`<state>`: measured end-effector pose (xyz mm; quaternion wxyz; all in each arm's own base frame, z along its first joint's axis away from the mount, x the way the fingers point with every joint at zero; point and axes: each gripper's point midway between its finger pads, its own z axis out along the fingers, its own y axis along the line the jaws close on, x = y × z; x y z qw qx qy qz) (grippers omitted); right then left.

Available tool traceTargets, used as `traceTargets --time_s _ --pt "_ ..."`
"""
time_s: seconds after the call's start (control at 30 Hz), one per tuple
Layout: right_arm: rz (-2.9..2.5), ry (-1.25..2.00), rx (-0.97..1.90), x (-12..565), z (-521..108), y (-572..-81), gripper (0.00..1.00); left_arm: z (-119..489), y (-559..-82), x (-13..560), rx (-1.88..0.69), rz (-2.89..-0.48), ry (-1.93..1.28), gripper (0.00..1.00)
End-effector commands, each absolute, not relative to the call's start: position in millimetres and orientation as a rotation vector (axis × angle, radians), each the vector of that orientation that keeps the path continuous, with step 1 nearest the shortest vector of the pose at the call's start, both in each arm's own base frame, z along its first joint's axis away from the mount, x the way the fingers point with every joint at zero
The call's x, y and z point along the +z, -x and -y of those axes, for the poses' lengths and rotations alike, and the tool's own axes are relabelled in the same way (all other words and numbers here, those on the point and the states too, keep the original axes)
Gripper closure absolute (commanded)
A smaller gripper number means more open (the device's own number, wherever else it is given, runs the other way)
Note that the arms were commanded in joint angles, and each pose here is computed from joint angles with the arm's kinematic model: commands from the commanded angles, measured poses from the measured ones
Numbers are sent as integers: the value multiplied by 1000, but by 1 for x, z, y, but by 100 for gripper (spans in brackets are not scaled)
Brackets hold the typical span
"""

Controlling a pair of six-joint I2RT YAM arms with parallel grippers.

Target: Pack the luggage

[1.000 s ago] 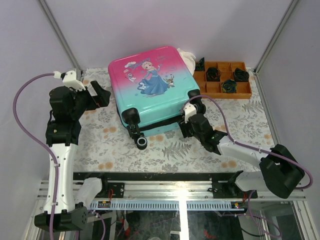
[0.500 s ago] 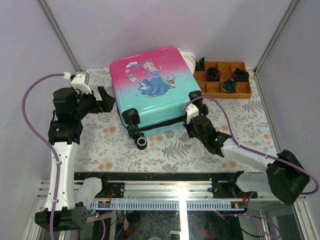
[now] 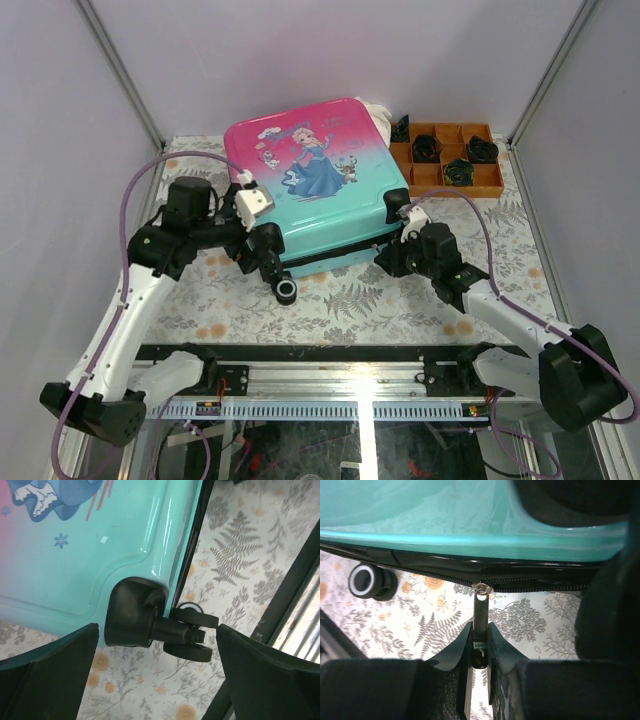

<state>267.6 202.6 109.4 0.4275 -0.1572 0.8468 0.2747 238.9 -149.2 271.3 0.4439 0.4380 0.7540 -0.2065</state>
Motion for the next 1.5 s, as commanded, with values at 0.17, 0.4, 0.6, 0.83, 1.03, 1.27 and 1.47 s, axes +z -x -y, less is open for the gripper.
traceTargets --time_s 0.17,0.4,0.6,0.83,1.03,1.27,1.47 --pt "-2175 111 1002 129 -203 -253 100 180 -264 271 -133 -1726 -1392 0" --pt "-2208 -27 1074 117 -191 -253 100 218 -251 252 -23 -1536 -1635 0" --pt "-2212 -5 1072 117 -190 -253 100 226 -187 250 -233 -1153 -2070 13" --pt "-2208 4 1068 115 -190 -254 100 195 -155 242 -290 -1031 -2478 14" --pt "-2218 -10 1064 113 -189 -255 100 184 -164 222 -132 -880 -2650 8" --pt "-2231 -18 1045 109 -186 -254 100 190 -185 202 -78 -925 -2729 5" --pt "-2233 -27 997 108 -173 -258 100 179 -185 178 -42 -902 -2811 17"
